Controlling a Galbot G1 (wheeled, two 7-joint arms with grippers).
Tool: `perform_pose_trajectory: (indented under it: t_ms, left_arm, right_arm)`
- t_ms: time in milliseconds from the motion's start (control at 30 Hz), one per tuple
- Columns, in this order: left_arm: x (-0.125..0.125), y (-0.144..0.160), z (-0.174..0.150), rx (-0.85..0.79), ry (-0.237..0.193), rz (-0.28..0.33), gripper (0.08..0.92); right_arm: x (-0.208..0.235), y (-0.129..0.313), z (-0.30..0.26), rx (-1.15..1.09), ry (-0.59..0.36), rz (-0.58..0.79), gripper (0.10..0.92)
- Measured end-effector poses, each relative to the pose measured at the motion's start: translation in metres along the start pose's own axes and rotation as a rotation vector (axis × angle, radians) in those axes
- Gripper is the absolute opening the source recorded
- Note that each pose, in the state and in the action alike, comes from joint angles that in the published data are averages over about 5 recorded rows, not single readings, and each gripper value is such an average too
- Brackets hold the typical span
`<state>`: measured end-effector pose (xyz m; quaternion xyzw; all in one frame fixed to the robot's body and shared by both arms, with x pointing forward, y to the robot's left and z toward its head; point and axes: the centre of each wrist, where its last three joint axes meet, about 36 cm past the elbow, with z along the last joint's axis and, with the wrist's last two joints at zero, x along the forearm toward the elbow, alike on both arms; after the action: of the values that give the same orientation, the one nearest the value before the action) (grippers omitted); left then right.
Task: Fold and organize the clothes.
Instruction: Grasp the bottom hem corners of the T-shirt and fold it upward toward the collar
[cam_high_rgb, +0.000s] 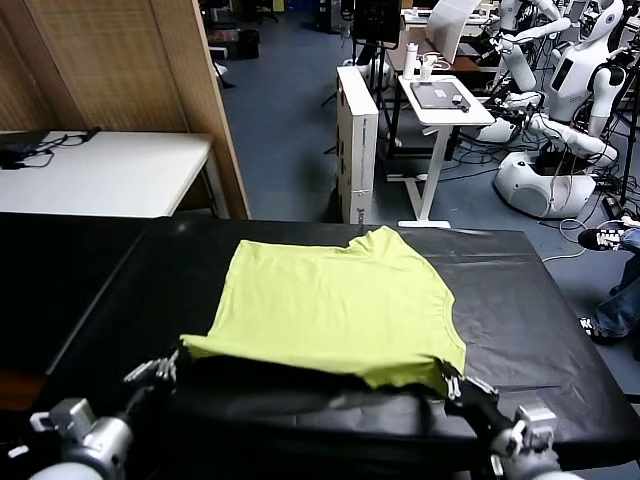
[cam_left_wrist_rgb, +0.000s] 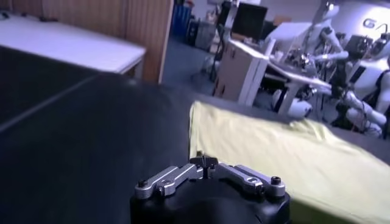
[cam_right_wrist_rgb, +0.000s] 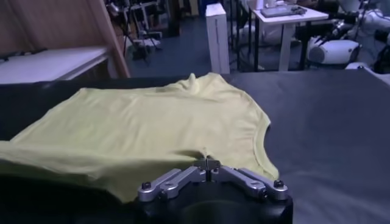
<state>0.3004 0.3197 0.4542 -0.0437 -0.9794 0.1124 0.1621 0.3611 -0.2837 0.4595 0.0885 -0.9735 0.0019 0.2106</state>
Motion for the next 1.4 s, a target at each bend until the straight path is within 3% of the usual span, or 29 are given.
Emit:
perform_pose_trajectory:
  t_ms: [300, 733, 833, 1000, 1100, 1200, 1400]
  left_arm:
    - [-0.040, 0.011, 0.012, -0.025, 0.018, 0.004, 0.145]
    - [-0.069, 0.026, 0.015, -0.059, 0.052, -0.001, 0.145]
    - [-0.075, 0.028, 0.016, -0.065, 0.057, -0.001, 0.145]
    - [-0.084, 0.029, 0.016, -0.063, 0.058, -0.005, 0.158]
    - [-0.086, 0.028, 0.015, -0.063, 0.055, -0.004, 0.272]
    - [-0.085, 0.027, 0.015, -0.065, 0.056, -0.003, 0.455]
    - [-0.075, 0.026, 0.016, -0.082, 0.061, -0.021, 0.813]
  right_arm:
    - [-0.031, -0.001, -0.001, 0.030, 0.017, 0.001, 0.140]
    - [-0.041, -0.003, 0.005, 0.041, 0.039, 0.008, 0.156]
    - [-0.040, -0.006, 0.004, 0.039, 0.043, 0.003, 0.273]
    - [-0.031, -0.011, -0.002, 0.038, 0.055, -0.017, 0.594]
    - [-0.022, -0.014, -0.005, 0.046, 0.063, -0.020, 0.773]
    - [-0.010, -0.019, -0.009, 0.059, 0.068, -0.017, 0.881]
    - [0.016, -0.024, -0.005, 0.083, 0.094, -0.008, 0.906]
